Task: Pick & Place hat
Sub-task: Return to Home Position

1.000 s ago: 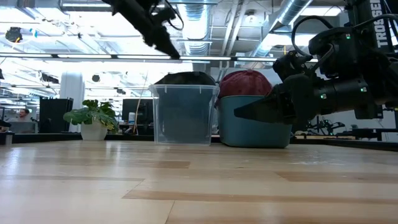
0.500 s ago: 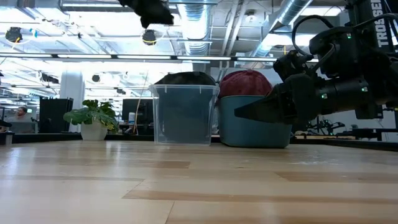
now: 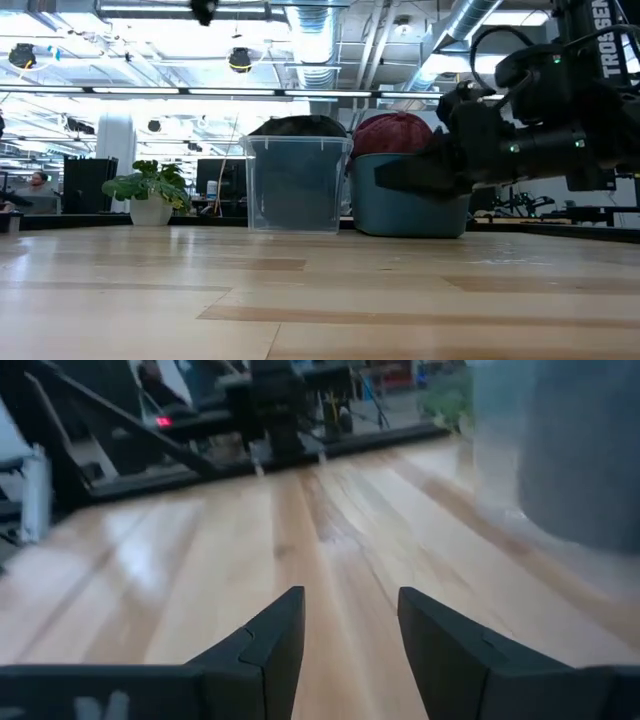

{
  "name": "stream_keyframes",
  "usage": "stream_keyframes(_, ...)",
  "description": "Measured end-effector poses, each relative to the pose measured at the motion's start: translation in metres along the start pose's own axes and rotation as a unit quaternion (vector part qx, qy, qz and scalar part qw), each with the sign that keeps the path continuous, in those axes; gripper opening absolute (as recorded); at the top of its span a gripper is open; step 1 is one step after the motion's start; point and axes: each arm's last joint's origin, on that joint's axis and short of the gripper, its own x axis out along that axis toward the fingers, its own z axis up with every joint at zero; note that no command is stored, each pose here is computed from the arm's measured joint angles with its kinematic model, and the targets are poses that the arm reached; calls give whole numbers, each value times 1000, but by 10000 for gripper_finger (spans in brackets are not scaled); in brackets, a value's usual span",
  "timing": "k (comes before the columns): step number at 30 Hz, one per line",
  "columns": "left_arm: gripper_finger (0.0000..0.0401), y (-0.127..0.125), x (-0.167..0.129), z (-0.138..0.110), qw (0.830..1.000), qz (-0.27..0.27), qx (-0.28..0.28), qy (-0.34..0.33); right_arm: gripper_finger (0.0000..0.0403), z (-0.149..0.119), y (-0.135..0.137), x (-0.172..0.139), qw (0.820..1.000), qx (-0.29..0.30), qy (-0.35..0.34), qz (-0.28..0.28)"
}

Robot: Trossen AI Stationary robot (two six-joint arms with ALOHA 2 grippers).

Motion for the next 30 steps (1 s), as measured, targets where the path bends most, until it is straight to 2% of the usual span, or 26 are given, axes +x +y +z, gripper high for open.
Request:
stream_keyframes(3, 140, -14, -14, -22, 1000, 7, -10, -14, 156, 5, 5, -1, 1000, -5, -15, 13)
stream_keyframes(8, 140, -27, -32, -57, 999, 11, -37, -34, 157, 28, 12, -9, 998, 12, -61, 29)
stream_keyframes(14, 140, -34, -50, -85, 997, 25, -46, -62, 155, 66, 23, -41, 988, 8, -138, 75)
stream_keyframes(19, 140, -36, -61, -103, 996, 34, -50, -70, 154, 85, 29, -84, 973, -1, -198, 115)
stream_keyframes(24, 140, -39, -69, -111, 995, 13, -54, -81, 154, 89, 28, -128, 955, -9, -251, 159)
stream_keyframes(30, 140, -41, -76, -122, 995, -7, -54, -85, 154, 93, 44, -153, 939, -85, -258, 212)
